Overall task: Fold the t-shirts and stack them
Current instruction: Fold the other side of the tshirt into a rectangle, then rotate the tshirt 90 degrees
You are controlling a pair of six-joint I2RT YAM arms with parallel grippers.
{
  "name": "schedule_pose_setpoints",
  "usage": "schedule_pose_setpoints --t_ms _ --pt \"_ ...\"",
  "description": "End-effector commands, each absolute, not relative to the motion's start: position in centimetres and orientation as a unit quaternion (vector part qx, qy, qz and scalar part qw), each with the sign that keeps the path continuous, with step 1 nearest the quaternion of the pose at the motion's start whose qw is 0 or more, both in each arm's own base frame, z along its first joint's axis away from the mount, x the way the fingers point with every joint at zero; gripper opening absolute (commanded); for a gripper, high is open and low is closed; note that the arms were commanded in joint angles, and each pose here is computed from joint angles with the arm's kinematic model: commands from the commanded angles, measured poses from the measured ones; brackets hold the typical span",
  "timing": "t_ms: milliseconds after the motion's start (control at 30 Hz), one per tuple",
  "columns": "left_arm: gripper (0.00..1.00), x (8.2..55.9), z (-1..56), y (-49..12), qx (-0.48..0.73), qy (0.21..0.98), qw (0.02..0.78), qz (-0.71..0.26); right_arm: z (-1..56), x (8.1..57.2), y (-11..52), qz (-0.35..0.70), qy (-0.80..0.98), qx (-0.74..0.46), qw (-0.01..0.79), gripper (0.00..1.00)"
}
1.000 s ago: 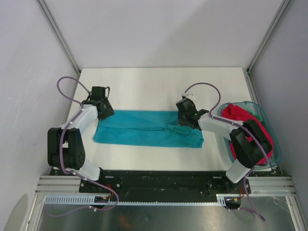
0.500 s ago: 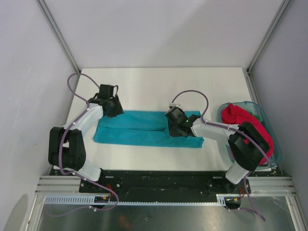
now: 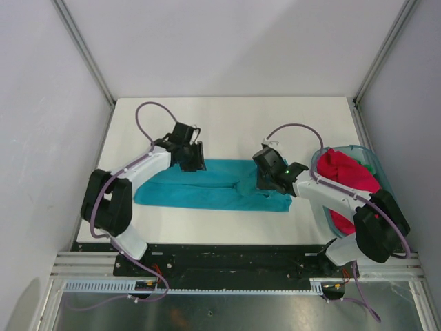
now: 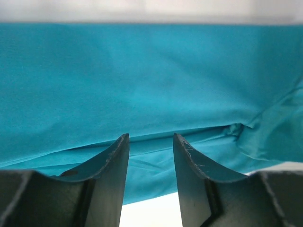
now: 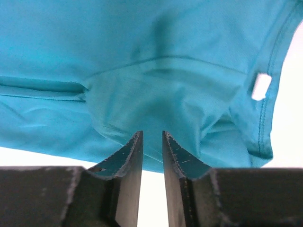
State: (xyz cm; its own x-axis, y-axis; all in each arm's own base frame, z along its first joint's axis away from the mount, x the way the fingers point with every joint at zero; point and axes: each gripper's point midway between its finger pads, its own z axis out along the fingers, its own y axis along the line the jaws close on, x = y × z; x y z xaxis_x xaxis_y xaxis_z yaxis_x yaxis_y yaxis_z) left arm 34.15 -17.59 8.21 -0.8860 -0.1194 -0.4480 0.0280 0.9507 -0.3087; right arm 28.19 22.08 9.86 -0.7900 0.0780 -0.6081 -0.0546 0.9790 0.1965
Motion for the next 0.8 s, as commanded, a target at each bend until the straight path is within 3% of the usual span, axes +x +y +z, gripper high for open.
schedule_pose_setpoints --t_ms 0,333,567,633,767 --pt "0.46 34.0 9.2 -20.9 0.019 0.953 0.240 -0.184 8.3 27.1 20.1 0.079 0.943 0.040 0.320 0.25" --pt "0.45 34.0 8.1 -21.9 0.018 0.957 0.229 -0.176 4.2 23.4 20.8 0.084 0.956 0.033 0.278 0.20" --pt "0.45 33.7 8.4 -22.7 0.031 0.956 0.227 -0.185 5.3 24.4 20.2 0.094 0.951 0.051 0.292 0.21" --pt "0.45 33.7 8.6 -22.5 0.030 0.955 0.233 -0.181 6.2 24.4 19.3 0.088 0.948 0.067 0.300 0.24" --pt "0.46 33.9 9.3 -22.0 0.025 0.953 0.245 -0.179 7.1 23.0 17.4 0.076 0.945 0.110 0.299 0.39"
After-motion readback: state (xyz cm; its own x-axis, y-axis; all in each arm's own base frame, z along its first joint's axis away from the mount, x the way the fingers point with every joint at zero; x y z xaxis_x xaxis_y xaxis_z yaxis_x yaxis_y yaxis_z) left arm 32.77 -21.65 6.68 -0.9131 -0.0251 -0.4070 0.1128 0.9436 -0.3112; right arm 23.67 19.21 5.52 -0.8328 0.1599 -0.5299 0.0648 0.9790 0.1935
